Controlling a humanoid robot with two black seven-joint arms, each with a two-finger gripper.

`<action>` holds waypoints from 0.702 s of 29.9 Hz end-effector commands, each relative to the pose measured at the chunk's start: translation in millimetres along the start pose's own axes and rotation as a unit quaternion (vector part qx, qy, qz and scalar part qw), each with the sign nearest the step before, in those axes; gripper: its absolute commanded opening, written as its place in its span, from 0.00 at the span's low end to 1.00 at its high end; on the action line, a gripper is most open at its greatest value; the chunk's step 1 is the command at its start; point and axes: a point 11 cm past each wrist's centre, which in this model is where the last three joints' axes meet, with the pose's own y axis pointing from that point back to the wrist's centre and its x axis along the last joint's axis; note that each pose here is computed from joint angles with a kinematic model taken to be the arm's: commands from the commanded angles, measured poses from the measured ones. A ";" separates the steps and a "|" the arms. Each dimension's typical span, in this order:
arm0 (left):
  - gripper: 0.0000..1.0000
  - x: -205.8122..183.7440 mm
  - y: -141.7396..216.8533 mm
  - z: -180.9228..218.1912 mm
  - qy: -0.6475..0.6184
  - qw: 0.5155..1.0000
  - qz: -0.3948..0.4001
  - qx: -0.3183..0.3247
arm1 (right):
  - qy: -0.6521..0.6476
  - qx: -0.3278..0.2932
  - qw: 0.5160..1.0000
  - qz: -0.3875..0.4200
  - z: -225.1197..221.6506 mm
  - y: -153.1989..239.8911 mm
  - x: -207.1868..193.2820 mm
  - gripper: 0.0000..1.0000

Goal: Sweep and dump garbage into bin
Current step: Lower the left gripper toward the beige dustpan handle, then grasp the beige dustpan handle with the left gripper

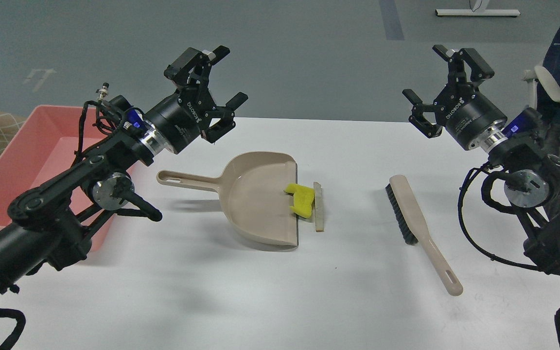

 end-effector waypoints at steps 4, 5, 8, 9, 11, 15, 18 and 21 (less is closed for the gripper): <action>1.00 6.1 24.8 -1.6 -0.027 0.999 0.014 0.019 | -0.001 0.000 1.000 -0.001 1.7 0.6 -0.3 1.00; 1.00 4.8 32.1 0.0 -0.047 0.999 0.010 0.026 | -0.001 0.000 1.000 -0.001 1.7 0.6 -0.3 1.00; 1.00 -2.9 51.4 2.6 -0.115 0.992 0.000 0.045 | -0.001 0.000 1.000 0.001 1.2 0.9 0.4 1.00; 1.00 -3.5 56.1 0.9 -0.127 0.991 0.002 0.051 | 0.000 0.000 1.000 0.002 1.4 1.1 1.0 1.00; 1.00 -6.1 67.1 -4.1 -0.151 0.987 0.011 0.061 | 0.000 0.000 1.000 0.003 1.1 1.1 1.3 1.00; 1.00 -11.3 87.3 -22.0 -0.181 0.980 0.018 0.084 | 0.000 0.000 1.000 0.004 1.8 0.8 1.0 1.00; 0.99 -17.4 102.0 -29.8 -0.195 0.976 0.013 0.096 | 0.000 -0.002 1.000 0.004 3.2 1.9 1.6 1.00; 0.99 -21.6 117.3 -43.8 -0.220 0.969 0.018 0.113 | -0.002 -0.004 1.000 0.007 6.0 4.0 3.0 1.00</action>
